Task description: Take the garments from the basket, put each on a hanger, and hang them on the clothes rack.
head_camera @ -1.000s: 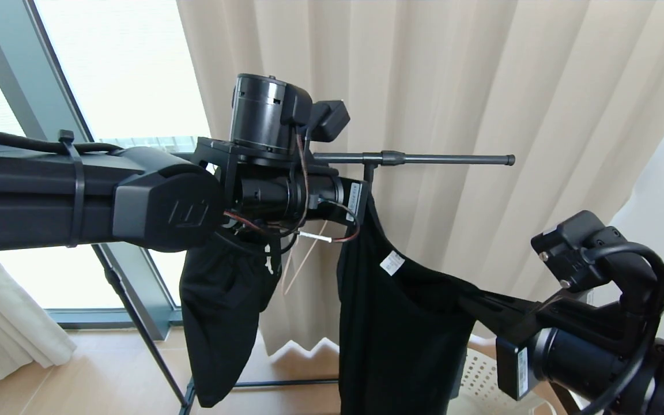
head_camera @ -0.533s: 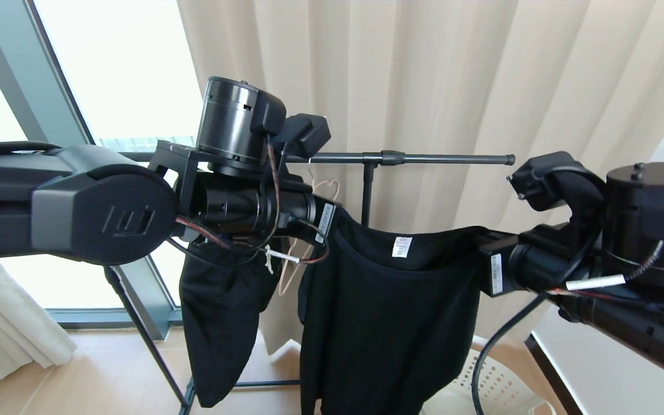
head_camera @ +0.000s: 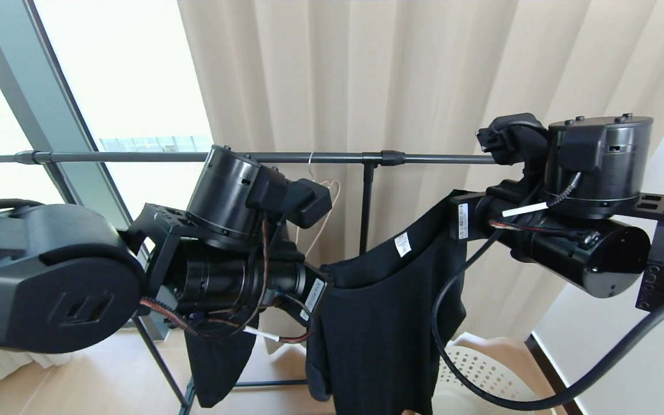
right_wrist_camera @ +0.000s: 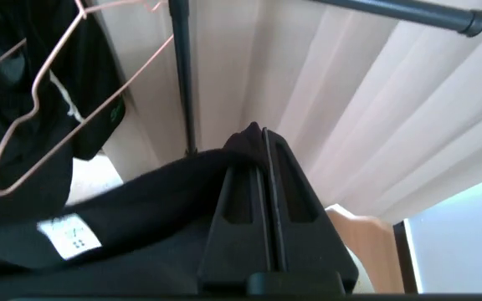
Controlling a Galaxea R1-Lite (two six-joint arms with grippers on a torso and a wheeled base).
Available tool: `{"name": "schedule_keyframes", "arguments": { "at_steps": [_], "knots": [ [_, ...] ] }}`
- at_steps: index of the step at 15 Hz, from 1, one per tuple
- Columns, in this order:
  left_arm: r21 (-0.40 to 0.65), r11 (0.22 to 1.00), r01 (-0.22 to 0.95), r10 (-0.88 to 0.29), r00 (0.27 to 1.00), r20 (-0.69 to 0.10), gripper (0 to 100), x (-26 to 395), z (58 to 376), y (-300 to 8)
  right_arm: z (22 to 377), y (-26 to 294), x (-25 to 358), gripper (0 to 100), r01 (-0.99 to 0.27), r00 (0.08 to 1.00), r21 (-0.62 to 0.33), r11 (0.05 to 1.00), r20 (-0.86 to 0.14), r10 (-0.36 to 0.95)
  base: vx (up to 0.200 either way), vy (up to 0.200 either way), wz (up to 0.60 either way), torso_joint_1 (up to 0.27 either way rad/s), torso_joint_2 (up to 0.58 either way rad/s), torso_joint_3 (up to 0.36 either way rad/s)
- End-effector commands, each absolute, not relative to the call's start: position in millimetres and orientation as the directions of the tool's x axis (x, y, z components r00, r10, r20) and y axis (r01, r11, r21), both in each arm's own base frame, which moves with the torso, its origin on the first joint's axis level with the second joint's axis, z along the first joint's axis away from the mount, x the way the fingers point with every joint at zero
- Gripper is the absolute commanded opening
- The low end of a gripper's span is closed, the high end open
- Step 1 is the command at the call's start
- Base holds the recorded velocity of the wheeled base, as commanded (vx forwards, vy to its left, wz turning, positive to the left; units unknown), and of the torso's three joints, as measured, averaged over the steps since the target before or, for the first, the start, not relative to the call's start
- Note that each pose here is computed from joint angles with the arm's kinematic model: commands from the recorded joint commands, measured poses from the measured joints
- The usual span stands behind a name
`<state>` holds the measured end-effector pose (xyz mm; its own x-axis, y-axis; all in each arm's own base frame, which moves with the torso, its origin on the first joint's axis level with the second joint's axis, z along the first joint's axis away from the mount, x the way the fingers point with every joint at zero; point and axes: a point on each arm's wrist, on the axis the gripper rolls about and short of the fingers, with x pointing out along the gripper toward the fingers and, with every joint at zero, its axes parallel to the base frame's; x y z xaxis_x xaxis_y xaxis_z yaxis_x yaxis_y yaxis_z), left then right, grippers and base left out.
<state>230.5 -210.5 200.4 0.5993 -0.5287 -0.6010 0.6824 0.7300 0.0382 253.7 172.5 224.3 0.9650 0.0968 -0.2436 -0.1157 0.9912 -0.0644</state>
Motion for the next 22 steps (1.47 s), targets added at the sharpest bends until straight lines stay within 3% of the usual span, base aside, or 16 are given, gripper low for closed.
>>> {"name": "schedule_keyframes", "arguments": {
  "at_steps": [1,6,10,22],
  "knots": [
    [0.029,0.709,0.705,-0.55,0.579,-0.602,0,213.1,201.7,-209.4,218.2,184.6,271.7,0,-0.114,0.963,-0.069,0.991,-0.253,0.093,0.0,0.0,0.0,0.0,0.0,0.0],
    [-0.085,0.682,0.726,-0.625,0.518,-0.584,0,183.0,207.8,-228.8,208.8,205.1,276.5,0,-0.153,0.954,-0.075,0.985,-0.27,0.128,0.0,0.0,0.0,0.0,0.0,0.0],
    [-0.142,0.69,0.709,-0.645,0.515,-0.564,0,176.2,215.2,-228.1,210.1,219.1,275.9,0,-0.182,0.952,-0.063,0.981,-0.261,0.16,0.0,0.0,0.0,0.0,0.0,0.0],
    [-0.143,0.712,0.687,-0.638,0.549,-0.54,0,183.9,223.4,-221.4,216.7,213.9,278.1,0,-0.155,0.958,-0.008,0.988,-0.247,0.148,0.0,0.0,0.0,0.0,0.0,0.0]
  ]
}}
